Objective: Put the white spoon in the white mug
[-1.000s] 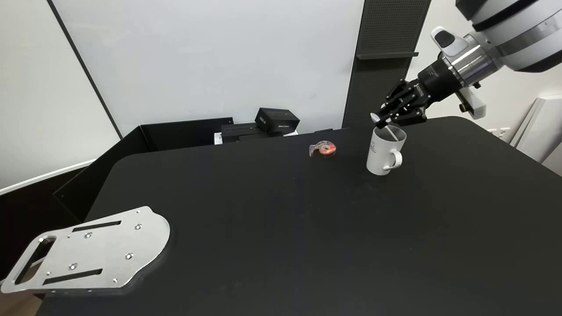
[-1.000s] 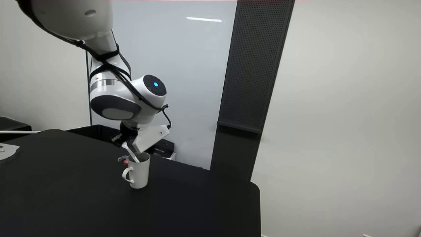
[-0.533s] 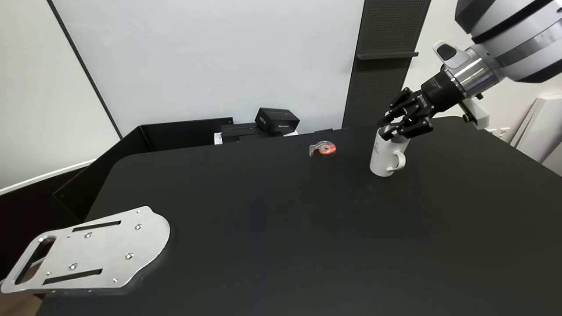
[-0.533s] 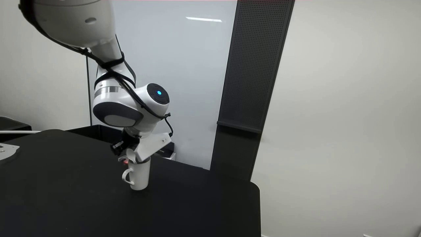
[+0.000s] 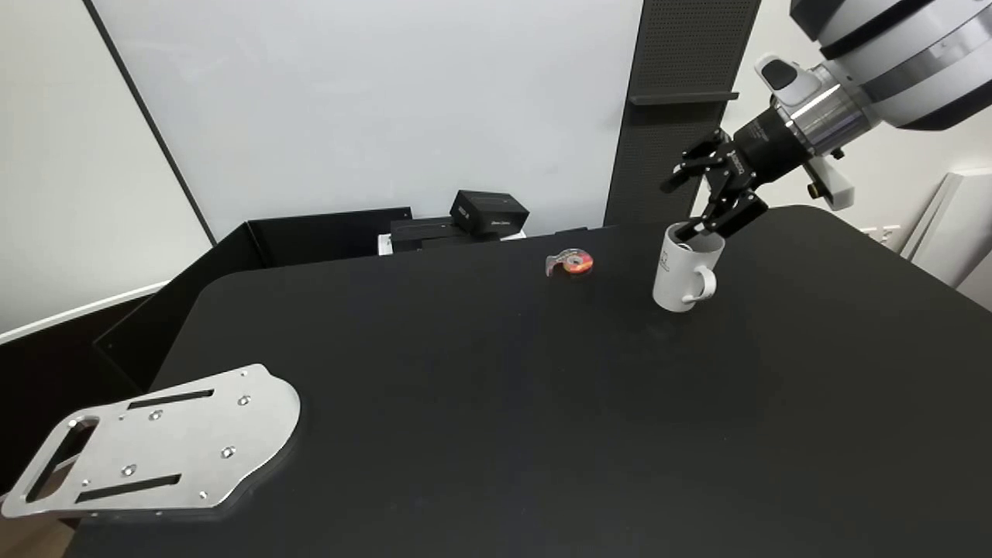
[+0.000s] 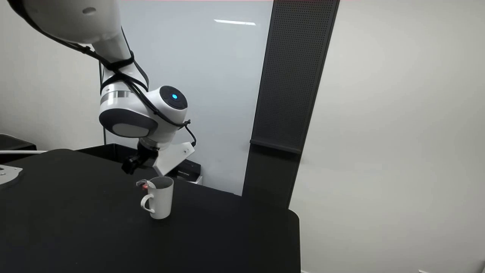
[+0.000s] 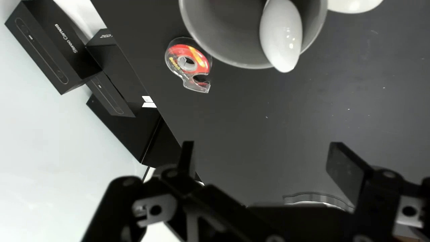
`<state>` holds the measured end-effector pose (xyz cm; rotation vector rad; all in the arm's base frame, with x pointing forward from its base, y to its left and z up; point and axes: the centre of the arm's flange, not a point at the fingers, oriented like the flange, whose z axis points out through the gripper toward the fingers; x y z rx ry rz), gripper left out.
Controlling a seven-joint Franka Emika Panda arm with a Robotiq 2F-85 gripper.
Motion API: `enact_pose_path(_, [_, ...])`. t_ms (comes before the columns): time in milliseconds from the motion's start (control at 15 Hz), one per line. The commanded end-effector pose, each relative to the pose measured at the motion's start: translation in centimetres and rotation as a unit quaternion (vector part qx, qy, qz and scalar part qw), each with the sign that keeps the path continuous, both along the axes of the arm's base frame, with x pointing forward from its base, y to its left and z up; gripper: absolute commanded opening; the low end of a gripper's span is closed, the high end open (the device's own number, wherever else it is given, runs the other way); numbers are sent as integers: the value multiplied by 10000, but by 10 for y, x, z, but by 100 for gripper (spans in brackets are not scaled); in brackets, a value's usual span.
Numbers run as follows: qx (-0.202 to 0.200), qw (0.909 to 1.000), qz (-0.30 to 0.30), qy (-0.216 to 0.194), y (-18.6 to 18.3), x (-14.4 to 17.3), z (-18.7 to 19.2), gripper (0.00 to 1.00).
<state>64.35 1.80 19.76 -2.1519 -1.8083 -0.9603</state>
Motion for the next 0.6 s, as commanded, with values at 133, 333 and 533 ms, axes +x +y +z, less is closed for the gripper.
enact_pose_path(133, [-556, 9974, 37, -451, 15, -3, 21, 100])
enact_pose_path(333, [-1050, 9929, 271, -483, 21, -4, 20, 100])
enact_pose_path(533, [-1535, 9859, 544, -375, 23, -5, 15, 100])
